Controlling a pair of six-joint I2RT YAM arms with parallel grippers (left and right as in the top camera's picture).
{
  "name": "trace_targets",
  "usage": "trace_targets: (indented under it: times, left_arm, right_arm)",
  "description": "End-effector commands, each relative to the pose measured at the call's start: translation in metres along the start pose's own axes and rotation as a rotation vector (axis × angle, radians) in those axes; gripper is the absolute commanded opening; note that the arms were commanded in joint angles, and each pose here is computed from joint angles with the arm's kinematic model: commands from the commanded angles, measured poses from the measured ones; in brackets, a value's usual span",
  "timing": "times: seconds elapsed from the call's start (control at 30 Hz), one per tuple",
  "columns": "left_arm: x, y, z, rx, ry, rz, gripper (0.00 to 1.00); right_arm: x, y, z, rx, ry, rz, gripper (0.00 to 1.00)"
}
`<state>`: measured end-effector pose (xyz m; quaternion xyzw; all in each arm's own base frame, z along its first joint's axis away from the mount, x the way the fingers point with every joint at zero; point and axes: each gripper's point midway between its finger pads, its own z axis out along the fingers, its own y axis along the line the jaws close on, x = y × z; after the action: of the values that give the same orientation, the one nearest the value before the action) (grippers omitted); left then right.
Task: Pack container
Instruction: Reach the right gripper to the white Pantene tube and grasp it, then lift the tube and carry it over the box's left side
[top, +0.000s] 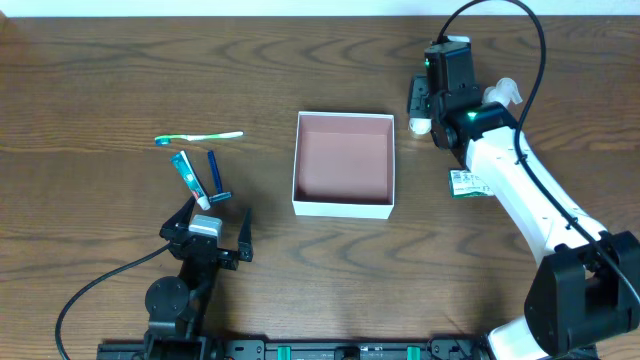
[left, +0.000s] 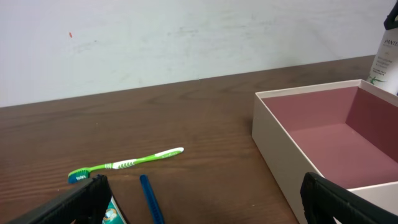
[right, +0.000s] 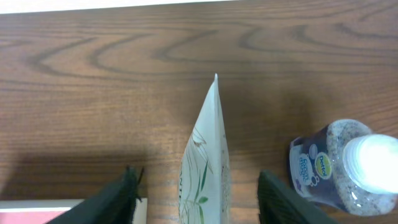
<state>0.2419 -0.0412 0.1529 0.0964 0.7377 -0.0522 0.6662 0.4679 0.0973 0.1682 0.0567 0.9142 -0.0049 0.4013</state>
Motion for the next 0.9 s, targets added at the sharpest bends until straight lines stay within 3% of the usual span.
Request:
trace_targets:
  times: [0.0,0.27,0.37,0.6,0.87]
  left_arm:
    - [0.016,-0.002,0.001,0.009,0.049,0.006,0.98]
    - [0.016,-0.002,0.001,0.009,0.050,0.006,0.98]
    - [0.016,-0.002,0.001,0.009,0.049,0.006,0.98]
    - [0.016,-0.002,0.001,0.009,0.049,0.006,0.98]
    - [0.016,-0.002,0.001,0.009,0.049,0.005,0.98]
  right_arm:
    - [-0.012,0.000,-0.003,0.012,-0.040,0.025,0.55]
    - [-0.017,-0.007,-0.002,0.025,-0.056,0.039,0.32]
    - [-0.018,-0.010,-0.001,0.031,-0.056,0.044,0.01]
    - [-0.024,-0.014,-0.012,0.030,-0.071,0.050,0.01]
    - [-0.060,-0.022,-0.081,-0.007,-0.192,0.057,0.01]
